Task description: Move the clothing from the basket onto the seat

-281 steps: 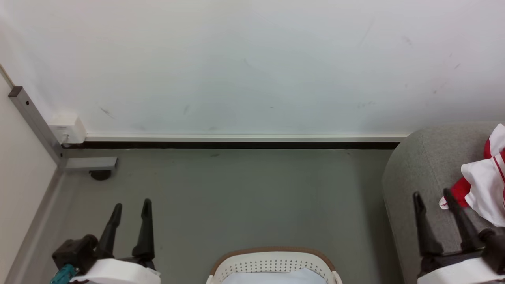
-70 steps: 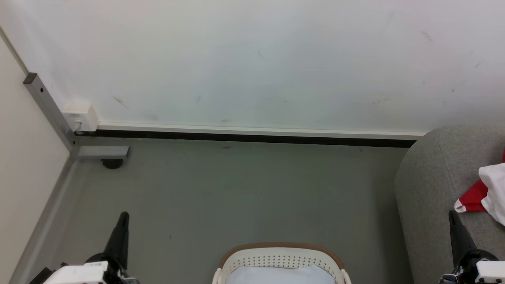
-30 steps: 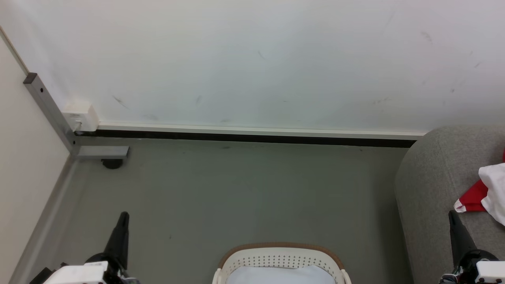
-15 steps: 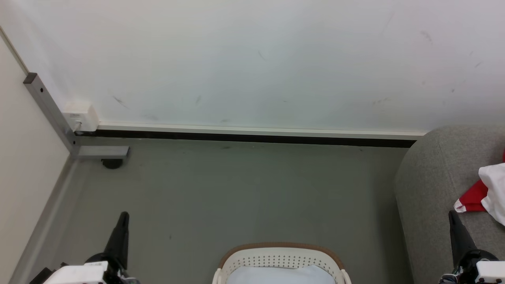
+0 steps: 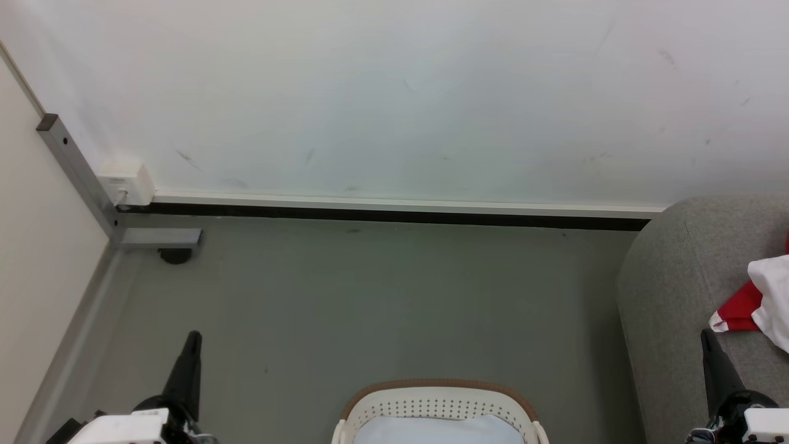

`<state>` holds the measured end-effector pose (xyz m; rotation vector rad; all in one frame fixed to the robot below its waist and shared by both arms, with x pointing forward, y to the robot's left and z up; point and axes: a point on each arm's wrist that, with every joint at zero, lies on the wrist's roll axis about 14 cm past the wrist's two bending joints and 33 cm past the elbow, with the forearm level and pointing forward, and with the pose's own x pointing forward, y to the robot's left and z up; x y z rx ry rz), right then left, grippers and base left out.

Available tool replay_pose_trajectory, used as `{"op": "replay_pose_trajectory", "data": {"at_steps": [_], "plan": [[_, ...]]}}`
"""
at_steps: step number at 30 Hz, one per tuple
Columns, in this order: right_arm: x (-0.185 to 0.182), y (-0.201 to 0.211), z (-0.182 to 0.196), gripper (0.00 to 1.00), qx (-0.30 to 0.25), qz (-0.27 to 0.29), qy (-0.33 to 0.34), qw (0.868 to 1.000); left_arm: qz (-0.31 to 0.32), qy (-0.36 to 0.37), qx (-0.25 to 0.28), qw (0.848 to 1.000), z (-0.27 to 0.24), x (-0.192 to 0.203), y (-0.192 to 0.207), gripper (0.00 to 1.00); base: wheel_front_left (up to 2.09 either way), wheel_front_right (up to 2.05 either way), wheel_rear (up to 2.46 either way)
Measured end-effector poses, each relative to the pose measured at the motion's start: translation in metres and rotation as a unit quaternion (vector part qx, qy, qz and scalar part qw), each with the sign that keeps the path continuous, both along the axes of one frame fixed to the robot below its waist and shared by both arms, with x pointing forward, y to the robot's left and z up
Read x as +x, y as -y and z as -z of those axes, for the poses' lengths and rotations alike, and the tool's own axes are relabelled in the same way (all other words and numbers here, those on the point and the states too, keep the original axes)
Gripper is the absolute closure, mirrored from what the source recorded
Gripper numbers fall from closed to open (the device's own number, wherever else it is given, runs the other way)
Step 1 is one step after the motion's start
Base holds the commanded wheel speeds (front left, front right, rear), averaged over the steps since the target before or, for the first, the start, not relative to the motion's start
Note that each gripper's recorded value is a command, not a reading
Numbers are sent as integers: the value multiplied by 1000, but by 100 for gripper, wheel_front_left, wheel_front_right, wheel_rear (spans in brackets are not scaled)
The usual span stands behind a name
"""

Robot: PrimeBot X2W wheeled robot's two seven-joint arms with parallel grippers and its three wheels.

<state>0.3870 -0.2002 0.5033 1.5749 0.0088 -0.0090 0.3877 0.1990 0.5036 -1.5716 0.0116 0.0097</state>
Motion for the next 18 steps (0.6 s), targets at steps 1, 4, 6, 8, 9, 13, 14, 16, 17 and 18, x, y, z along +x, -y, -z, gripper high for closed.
{"op": "replay_pose_trajectory", "data": {"at_steps": [1,4,6,8,9,13,14,16,17,18], "plan": [[0,0,0,100,0,0,0,1000,0,0,0,1000,0,0,0,100,0,0,0],[0,0,0,100,0,0,0,1000,0,0,0,1000,0,0,0,100,0,0,0],[0,0,0,100,0,0,0,1000,0,0,0,1000,0,0,0,100,0,0,0],[0,0,0,100,0,0,0,1000,0,0,0,1000,0,0,0,100,0,0,0],[0,0,0,100,0,0,0,1000,0,0,0,1000,0,0,0,100,0,0,0],[0,0,0,100,0,0,0,1000,0,0,0,1000,0,0,0,100,0,0,0],[0,0,0,100,0,0,0,1000,0,0,0,1000,0,0,0,100,0,0,0],[0,0,0,100,0,0,0,1000,0,0,0,1000,0,0,0,100,0,0,0],[0,0,0,100,0,0,0,1000,0,0,0,1000,0,0,0,100,0,0,0],[0,0,0,100,0,0,0,1000,0,0,0,1000,0,0,0,100,0,0,0]]}}
